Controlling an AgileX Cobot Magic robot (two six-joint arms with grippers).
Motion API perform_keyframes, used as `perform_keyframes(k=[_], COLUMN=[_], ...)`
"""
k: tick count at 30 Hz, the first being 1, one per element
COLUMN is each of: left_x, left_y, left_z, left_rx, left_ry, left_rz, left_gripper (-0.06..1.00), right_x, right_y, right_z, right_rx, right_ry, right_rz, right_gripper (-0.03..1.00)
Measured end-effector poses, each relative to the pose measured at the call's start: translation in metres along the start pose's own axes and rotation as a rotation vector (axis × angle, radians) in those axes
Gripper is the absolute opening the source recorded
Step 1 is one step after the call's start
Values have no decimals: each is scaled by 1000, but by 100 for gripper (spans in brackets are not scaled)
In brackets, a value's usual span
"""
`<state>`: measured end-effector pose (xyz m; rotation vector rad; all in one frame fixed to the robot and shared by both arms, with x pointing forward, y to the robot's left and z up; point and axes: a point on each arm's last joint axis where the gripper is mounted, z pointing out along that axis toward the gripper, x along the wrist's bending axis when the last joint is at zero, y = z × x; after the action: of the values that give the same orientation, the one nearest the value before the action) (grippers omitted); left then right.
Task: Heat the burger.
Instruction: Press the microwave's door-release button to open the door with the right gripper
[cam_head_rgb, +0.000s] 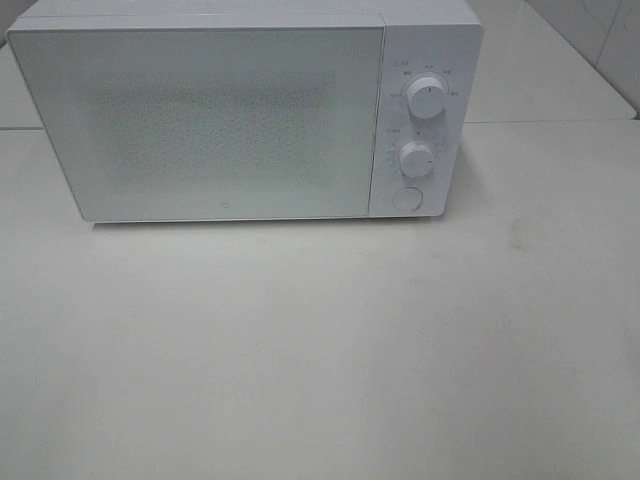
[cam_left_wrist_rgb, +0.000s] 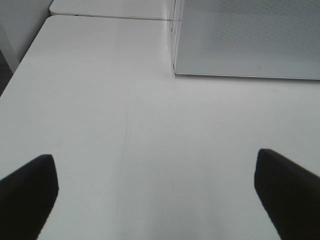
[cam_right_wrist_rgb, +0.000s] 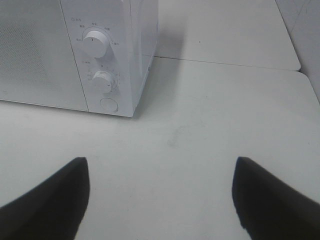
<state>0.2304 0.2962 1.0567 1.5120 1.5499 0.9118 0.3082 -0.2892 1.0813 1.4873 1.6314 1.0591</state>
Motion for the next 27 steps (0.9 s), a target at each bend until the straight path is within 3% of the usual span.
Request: perform_keyframes(k=[16,27], left_x=[0,0], left_y=[0,0], left_z=[0,0], left_rx=[0,0], left_ry=[0,0], left_rz=[0,0], left_gripper=[99,99], right_x=[2,4], right_y=[20,26], right_z=[77,129], right_rx=[62,-4], right_ry=[2,10], right_rz=[-3,-4], right_gripper=[77,76])
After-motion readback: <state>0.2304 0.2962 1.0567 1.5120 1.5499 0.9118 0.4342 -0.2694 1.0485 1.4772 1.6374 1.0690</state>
